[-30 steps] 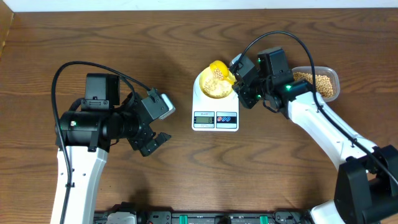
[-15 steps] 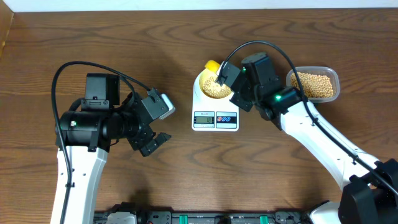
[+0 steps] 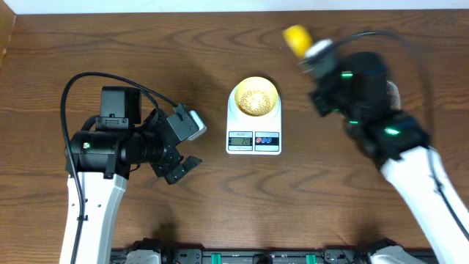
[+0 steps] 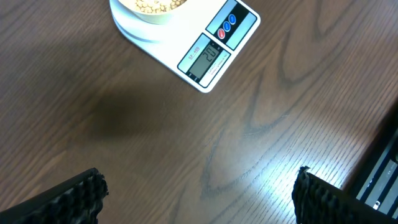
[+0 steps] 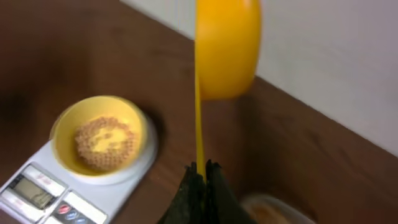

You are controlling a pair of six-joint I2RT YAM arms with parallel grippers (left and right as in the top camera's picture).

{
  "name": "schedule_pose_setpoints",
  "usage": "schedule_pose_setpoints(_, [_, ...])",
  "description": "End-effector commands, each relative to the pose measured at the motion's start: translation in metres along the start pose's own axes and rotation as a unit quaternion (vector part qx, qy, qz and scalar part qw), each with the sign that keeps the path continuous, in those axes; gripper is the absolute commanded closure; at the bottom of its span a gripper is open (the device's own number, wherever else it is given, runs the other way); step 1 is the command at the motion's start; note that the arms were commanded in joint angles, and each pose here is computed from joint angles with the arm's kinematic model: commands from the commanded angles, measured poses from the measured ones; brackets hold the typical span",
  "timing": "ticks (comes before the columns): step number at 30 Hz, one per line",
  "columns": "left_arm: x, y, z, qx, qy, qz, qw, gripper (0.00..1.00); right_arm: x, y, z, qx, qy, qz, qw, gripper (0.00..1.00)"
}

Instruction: Scoop item into bowl and weigh 50g on scale

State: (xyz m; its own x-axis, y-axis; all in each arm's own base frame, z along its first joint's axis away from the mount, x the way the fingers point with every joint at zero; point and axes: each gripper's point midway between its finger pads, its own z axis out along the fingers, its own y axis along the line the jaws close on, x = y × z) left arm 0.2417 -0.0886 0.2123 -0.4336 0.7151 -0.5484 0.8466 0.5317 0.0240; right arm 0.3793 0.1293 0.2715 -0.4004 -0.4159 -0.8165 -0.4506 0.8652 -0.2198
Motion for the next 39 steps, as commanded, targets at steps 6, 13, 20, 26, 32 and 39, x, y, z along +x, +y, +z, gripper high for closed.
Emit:
schedule_pose_setpoints(6, [-0.002,0.001,-0.004,-0.006,-0.004,0.006,1.0,0.02,0.089,-0.087,-0.054,0.091,0.122,0.193,0.969,0.99])
schedule_pose_setpoints(13, [-0.002,0.001,-0.004,-0.006,-0.004,0.006,1.0,0.02,0.17,-0.106,-0.05,0.095,0.243,0.211,0.942,0.99])
schedule_pose_setpoints(20, [-0.002,0.001,-0.004,-0.006,-0.004,0.006,1.0,0.02,0.21,-0.099,-0.016,0.039,0.306,0.22,0.925,0.99])
schedule_pose_setpoints(26, [-0.002,0.001,-0.004,-0.006,-0.003,0.006,1.0,0.02,0.235,-0.089,0.007,0.009,0.345,0.229,0.91,0.99])
schedule_pose_setpoints(32, [-0.002,0.001,-0.004,-0.006,-0.004,0.006,1.0,0.02,0.227,-0.098,0.025,0.014,0.312,0.224,0.923,0.99])
schedule_pose_setpoints(39, [-0.002,0.001,-0.004,-0.006,-0.003,0.006,1.0,0.02,0.223,-0.094,0.026,0.014,0.304,0.278,0.911,0.99])
